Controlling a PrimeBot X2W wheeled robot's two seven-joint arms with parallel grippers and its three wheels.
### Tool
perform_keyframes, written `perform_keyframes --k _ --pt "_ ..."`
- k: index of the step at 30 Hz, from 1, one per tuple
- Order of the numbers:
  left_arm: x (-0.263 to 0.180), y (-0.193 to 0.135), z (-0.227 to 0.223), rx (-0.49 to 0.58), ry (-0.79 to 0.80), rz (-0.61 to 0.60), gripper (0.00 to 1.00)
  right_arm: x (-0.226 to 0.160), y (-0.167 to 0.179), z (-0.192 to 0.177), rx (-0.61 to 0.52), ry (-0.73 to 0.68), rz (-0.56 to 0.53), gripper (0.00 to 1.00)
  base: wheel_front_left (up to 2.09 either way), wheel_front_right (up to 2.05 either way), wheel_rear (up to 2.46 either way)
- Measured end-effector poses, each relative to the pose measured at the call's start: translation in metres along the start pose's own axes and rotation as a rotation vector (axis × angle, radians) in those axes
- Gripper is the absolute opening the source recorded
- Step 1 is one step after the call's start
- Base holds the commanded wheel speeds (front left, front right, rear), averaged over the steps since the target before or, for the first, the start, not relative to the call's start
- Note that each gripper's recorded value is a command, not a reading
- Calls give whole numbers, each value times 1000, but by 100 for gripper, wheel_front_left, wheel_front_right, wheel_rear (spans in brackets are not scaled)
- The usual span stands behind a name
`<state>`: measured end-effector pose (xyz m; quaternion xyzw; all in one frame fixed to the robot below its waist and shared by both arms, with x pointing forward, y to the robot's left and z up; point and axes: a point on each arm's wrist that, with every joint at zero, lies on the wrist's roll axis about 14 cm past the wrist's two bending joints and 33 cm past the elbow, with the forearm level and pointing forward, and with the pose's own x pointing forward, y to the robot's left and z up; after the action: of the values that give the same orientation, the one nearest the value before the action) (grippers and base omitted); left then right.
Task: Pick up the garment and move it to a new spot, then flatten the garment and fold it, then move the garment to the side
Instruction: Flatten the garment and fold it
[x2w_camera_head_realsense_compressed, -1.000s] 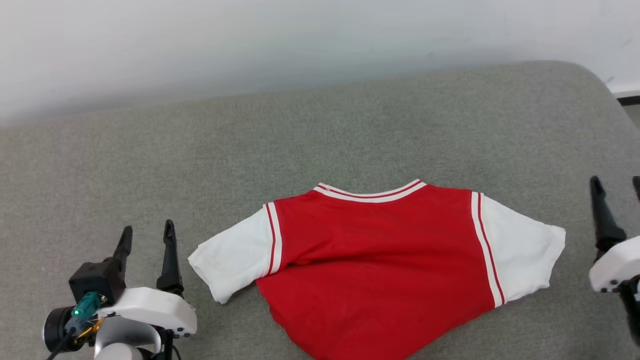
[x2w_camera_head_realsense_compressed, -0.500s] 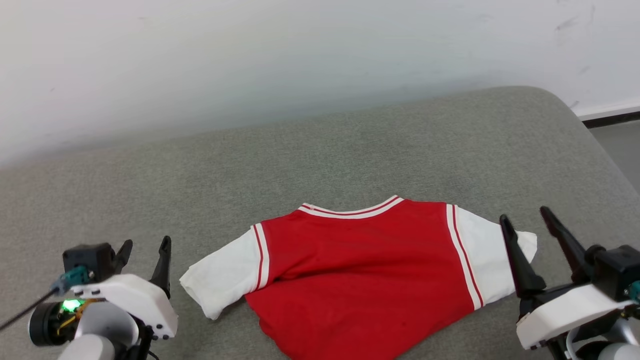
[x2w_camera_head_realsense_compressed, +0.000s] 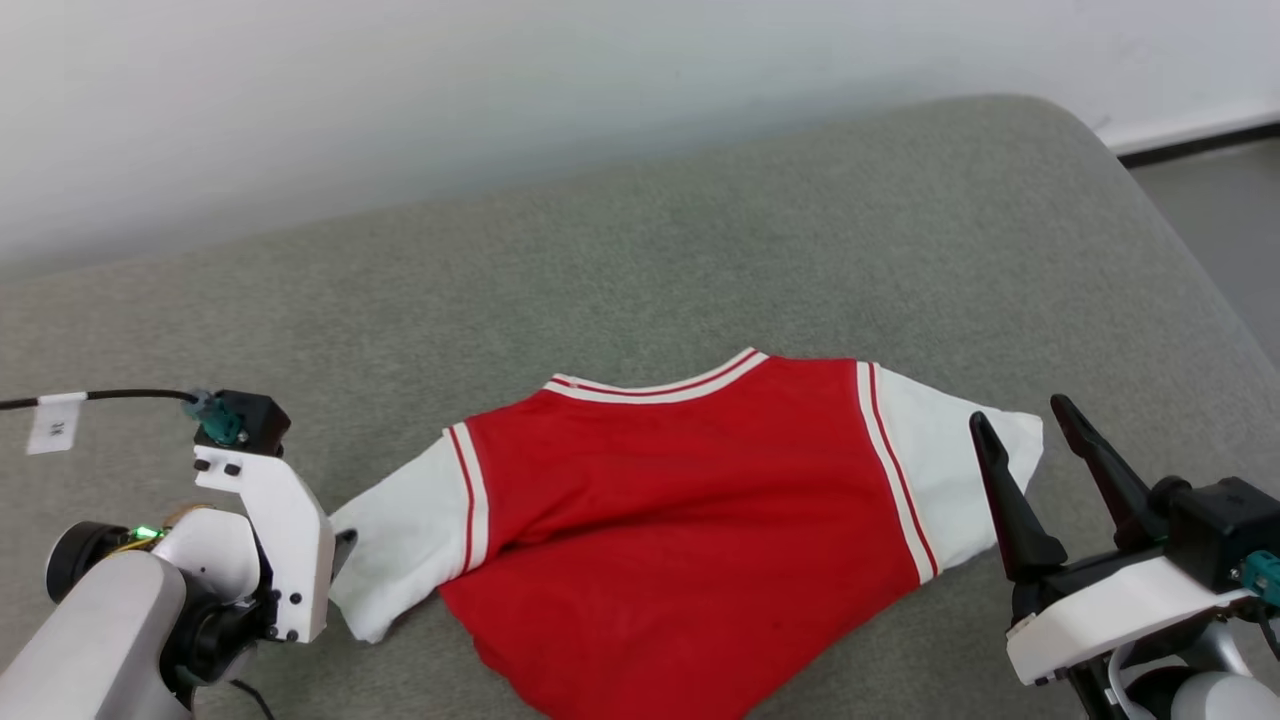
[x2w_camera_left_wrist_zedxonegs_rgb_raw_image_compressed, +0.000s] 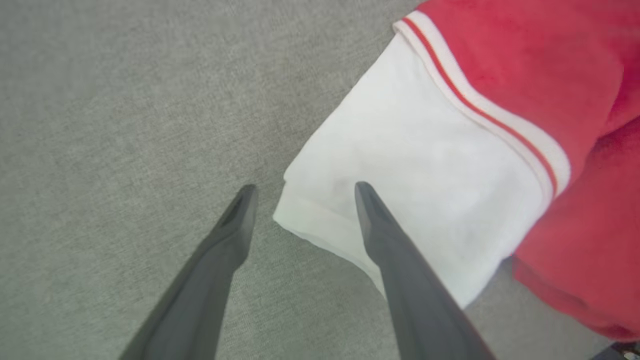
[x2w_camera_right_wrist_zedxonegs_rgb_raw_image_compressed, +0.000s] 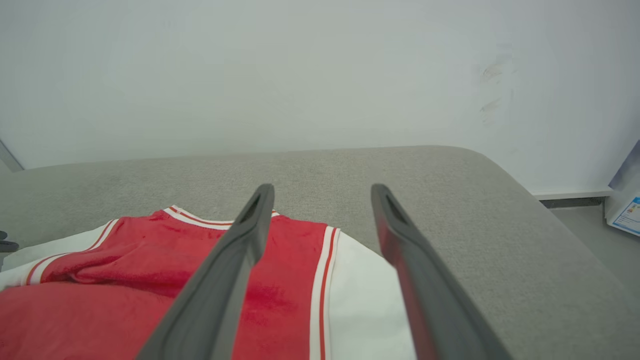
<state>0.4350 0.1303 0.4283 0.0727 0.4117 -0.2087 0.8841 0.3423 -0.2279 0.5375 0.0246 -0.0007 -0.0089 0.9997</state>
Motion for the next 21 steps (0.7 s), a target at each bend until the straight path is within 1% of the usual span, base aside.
perform_keyframes --k 4,7,8,10,11,15,18,21 --pt "19 0 -30 12 183 -11 100 3 -6 -11 10 31 -21 100 0 0 0" --pt "31 -2 -37 14 238 -21 100 6 -10 -16 11 38 -32 100 0 0 0" --pt "35 -4 -39 8 250 -27 88 7 -11 -18 13 44 -35 100 0 0 0" --pt "41 -8 -43 -4 274 -41 2 8 -14 -20 12 47 -42 100 0 0 0" --pt "43 -10 -43 -14 276 -50 0 9 -16 -20 10 50 -46 100 0 0 0" --pt "47 -25 -43 -36 255 -90 0 9 -22 -22 11 55 -57 100 0 0 0" --pt "46 -28 -39 -42 199 -87 0 9 -23 -28 17 93 -52 100 0 0 0" --pt "43 -26 -33 -36 121 -58 0 8 -28 -31 47 129 -53 100 0 0 0"
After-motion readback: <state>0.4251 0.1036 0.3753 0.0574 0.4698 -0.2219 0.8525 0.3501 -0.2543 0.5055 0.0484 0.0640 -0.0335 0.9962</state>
